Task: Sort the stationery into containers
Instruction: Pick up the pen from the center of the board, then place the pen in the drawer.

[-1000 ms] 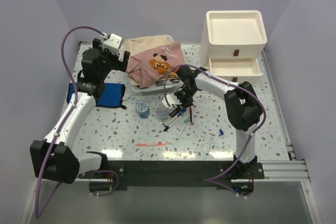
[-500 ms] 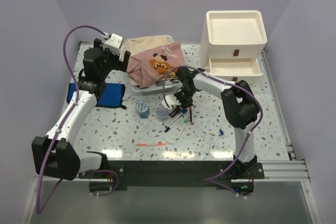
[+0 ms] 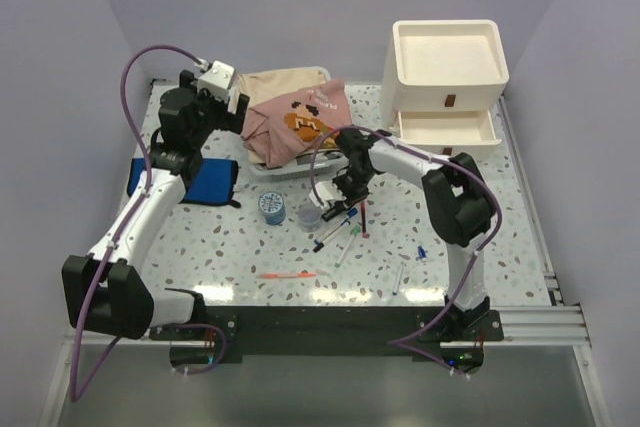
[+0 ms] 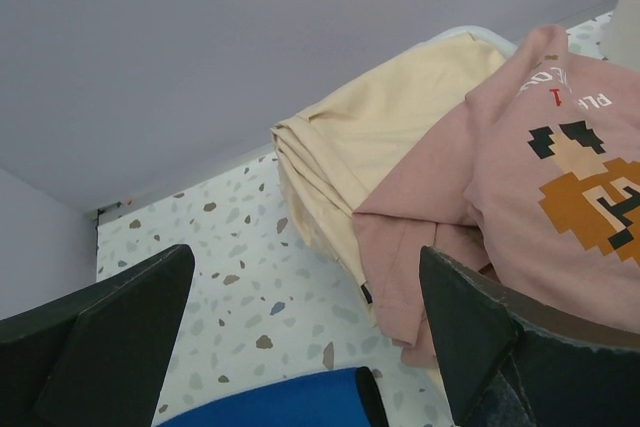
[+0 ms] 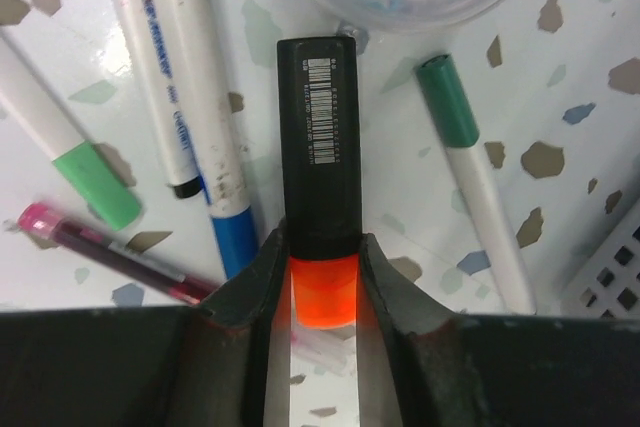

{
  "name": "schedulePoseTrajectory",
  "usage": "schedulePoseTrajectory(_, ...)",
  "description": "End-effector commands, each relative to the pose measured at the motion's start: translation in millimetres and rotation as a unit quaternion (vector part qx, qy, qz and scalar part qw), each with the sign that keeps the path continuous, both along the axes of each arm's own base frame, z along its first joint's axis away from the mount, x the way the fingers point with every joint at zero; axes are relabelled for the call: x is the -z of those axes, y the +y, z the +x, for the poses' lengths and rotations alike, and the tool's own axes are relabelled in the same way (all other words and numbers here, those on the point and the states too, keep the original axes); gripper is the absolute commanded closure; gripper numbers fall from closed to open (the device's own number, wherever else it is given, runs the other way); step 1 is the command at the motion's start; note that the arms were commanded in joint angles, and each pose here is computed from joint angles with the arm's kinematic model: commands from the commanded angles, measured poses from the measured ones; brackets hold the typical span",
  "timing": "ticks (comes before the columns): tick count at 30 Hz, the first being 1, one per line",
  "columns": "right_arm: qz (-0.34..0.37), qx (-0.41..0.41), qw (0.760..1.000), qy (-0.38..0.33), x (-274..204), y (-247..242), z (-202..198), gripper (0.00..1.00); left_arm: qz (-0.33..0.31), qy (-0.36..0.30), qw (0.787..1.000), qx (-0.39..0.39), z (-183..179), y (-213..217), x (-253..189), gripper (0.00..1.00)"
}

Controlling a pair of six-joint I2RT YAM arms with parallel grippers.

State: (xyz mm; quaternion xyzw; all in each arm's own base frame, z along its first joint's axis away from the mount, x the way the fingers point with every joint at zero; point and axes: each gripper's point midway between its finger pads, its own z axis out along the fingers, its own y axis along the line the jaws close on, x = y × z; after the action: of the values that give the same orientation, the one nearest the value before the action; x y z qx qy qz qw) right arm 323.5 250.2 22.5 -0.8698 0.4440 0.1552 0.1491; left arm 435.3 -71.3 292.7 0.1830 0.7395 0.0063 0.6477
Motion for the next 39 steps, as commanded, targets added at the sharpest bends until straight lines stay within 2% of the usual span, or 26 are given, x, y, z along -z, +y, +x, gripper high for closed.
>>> schedulePoseTrajectory(1,0.016,0.035,0.998,-0.055,-57,-24,10,0.98,-0.013,-0.063,0.998,0.0,10,1,-40,0.0)
schedulePoseTrajectory(7,0.057,0.119,0.983,-0.128,-134,-57,29,0.99,-0.021,-0.081,0.996,0.009,11,-3,-46,0.0)
schedulePoseTrajectory(13,0.091,0.252,0.942,-0.201,-195,-100,71,1.0,-0.034,-0.086,0.996,0.021,10,-8,-48,0.0)
schedulePoseTrajectory(15,0.093,0.285,0.931,-0.208,-200,-113,81,1.0,-0.037,-0.086,0.995,0.024,10,-10,-49,0.0)
schedulePoseTrajectory(17,0.117,0.346,0.905,-0.217,-212,-134,104,0.99,-0.04,-0.088,0.995,0.027,11,-11,-52,0.0)
schedulePoseTrajectory(18,0.117,0.356,0.901,-0.218,-214,-141,110,0.99,-0.041,-0.09,0.995,0.028,11,-11,-54,0.0)
schedulePoseTrajectory(22,0.098,0.38,0.89,-0.231,-211,-174,129,0.99,-0.041,-0.094,0.994,0.031,12,-12,-59,0.0)
schedulePoseTrajectory(31,0.067,0.39,0.885,-0.245,-199,-214,147,0.99,-0.043,-0.092,0.994,0.028,8,-11,-58,0.0)
schedulePoseTrajectory(34,0.057,0.398,0.881,-0.247,-195,-219,150,0.87,-0.045,-0.09,0.995,0.028,8,-11,-57,0.0)
schedulePoseTrajectory(35,0.054,0.401,0.88,-0.249,-194,-222,151,0.79,-0.047,-0.09,0.994,0.029,8,-12,-57,0.0)
schedulePoseTrajectory(39,0.051,0.412,0.875,-0.249,-195,-225,146,0.61,-0.049,-0.091,0.994,0.03,7,-12,-57,0.0)
